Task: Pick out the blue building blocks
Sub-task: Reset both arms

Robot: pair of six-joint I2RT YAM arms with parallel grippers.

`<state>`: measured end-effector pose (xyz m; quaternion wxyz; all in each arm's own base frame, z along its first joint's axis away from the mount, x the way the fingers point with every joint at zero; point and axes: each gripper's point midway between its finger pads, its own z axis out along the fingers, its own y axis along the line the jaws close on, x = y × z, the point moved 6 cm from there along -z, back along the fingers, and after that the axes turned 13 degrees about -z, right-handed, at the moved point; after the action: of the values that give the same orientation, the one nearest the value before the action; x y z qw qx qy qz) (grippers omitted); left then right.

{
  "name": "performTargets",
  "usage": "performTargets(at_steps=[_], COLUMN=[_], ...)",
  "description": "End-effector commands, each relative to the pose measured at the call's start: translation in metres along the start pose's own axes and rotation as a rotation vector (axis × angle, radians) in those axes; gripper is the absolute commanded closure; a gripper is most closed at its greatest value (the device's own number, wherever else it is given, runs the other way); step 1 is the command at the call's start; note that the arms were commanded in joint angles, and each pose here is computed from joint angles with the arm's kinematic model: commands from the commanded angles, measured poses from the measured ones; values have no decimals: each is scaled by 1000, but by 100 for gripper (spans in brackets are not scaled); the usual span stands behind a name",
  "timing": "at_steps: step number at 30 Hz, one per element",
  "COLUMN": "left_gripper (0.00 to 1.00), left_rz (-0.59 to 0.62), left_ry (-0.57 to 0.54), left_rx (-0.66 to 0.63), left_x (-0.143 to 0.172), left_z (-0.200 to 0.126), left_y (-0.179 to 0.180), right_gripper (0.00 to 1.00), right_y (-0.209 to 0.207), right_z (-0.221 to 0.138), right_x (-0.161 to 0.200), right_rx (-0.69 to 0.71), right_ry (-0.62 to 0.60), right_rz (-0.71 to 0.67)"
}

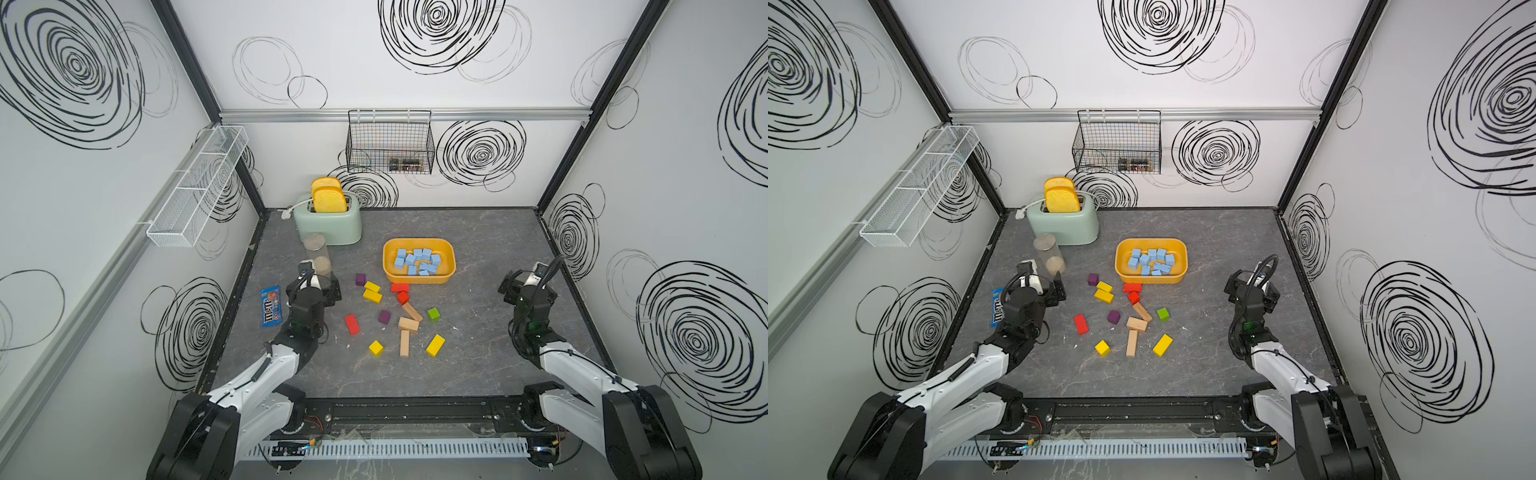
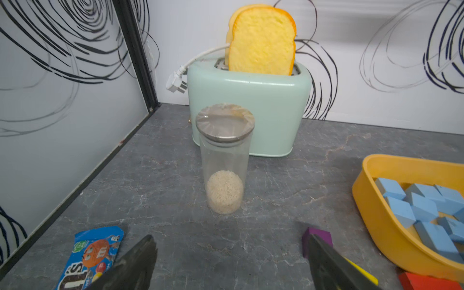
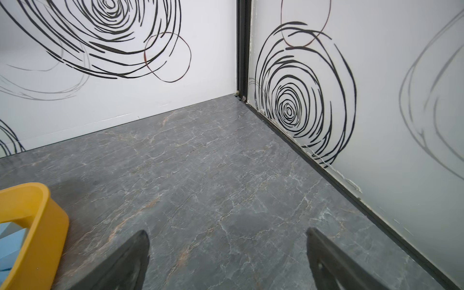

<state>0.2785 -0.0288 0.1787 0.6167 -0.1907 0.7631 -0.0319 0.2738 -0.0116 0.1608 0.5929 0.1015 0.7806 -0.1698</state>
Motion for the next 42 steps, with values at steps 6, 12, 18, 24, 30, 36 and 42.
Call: performTargets(at_steps=[6, 12, 18, 24, 30, 36, 42], left_gripper=[4, 4, 4, 4, 4, 4, 4], left_rz=[13, -47, -79, -120, -172, -133, -108], left_ry=[-128, -190, -203, -222, -225, -153, -87], left_rx=[-33, -1, 42, 53, 79, 207, 352], left_x=[-15, -9, -8, -14, -13, -13, -12], left_z=[9, 11, 19, 25, 28, 40, 48], left_y=[17, 30, 43, 60, 73, 61, 51], right_gripper=[2, 2, 2, 2, 2, 2, 2], right_y=[-10, 3, 5, 5, 12, 21, 19], right_z=[17, 29, 38, 48, 48, 42, 40], right_x=[2, 7, 2, 10, 10, 15, 18], right_rx=[113, 46, 18, -32, -133, -230, -240], right_ry=[-24, -6, -55, -36, -51, -95, -104], right_rz=[7, -28, -52, -26, -54, -87, -81])
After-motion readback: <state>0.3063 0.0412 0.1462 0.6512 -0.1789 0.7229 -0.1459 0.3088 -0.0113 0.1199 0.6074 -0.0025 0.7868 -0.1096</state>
